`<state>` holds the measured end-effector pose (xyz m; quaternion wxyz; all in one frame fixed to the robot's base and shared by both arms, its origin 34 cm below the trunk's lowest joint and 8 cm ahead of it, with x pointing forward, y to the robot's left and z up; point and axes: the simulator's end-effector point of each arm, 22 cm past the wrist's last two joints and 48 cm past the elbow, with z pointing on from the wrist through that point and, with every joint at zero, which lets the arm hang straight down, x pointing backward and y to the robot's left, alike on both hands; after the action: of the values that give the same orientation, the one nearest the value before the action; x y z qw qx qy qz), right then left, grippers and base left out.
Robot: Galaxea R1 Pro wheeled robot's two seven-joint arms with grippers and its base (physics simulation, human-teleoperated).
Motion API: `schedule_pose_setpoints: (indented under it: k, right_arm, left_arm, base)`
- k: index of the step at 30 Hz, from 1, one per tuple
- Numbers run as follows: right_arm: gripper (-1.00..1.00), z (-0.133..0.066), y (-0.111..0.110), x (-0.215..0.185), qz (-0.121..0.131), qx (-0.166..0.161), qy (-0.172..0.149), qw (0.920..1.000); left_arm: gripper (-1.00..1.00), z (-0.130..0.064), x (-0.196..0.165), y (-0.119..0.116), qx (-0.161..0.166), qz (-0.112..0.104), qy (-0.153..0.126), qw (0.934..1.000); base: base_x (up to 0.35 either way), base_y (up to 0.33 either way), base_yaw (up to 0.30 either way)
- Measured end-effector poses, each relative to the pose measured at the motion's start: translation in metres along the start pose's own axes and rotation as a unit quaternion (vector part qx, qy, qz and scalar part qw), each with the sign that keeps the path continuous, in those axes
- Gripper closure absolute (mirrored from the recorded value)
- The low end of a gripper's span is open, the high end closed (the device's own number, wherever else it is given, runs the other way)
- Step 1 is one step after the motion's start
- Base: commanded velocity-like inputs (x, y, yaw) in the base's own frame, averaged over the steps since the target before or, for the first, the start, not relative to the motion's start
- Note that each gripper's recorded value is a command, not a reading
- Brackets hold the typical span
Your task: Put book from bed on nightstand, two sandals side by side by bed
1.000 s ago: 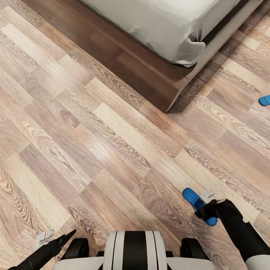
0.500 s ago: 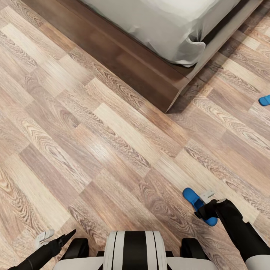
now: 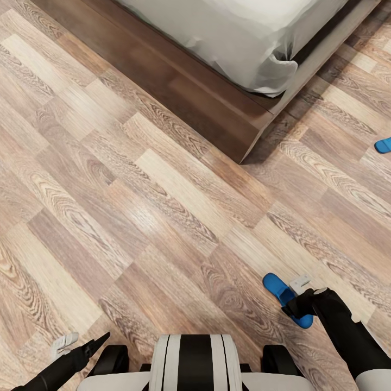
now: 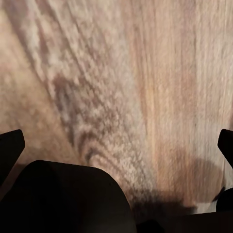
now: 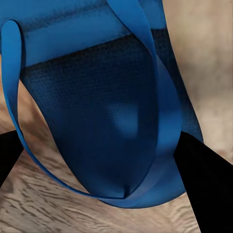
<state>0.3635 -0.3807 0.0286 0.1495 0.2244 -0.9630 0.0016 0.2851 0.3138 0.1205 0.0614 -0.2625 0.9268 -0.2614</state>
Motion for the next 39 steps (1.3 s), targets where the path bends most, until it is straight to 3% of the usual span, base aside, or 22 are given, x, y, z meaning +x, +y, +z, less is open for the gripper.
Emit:
schedule_pose_setpoints:
  k: [9,35,39]
  right_arm:
    - [1.00,0.000,0.000,0.000,0.000,0.000,0.000,1.0000]
    - [1.00,-0.047,-0.018,-0.030,0.006,0.022,-0.049,0.9986]
    - [1.00,-0.067,-0.030,-0.046,0.013,0.033,-0.075,0.9966]
  left_arm:
    - [-1.00,0.000,0.000,0.000,0.000,0.000,0.000,1.0000]
    - [-1.00,-0.013,-0.031,-0.030,0.026,0.023,-0.038,0.9987]
    - [-1.00,-0.015,-0.036,-0.035,0.031,0.027,-0.044,0.9982]
  base:
    - [0.000,0.000,0.000]
    - [0.000,0.000,0.000]
    - [0.000,0.000,0.000]
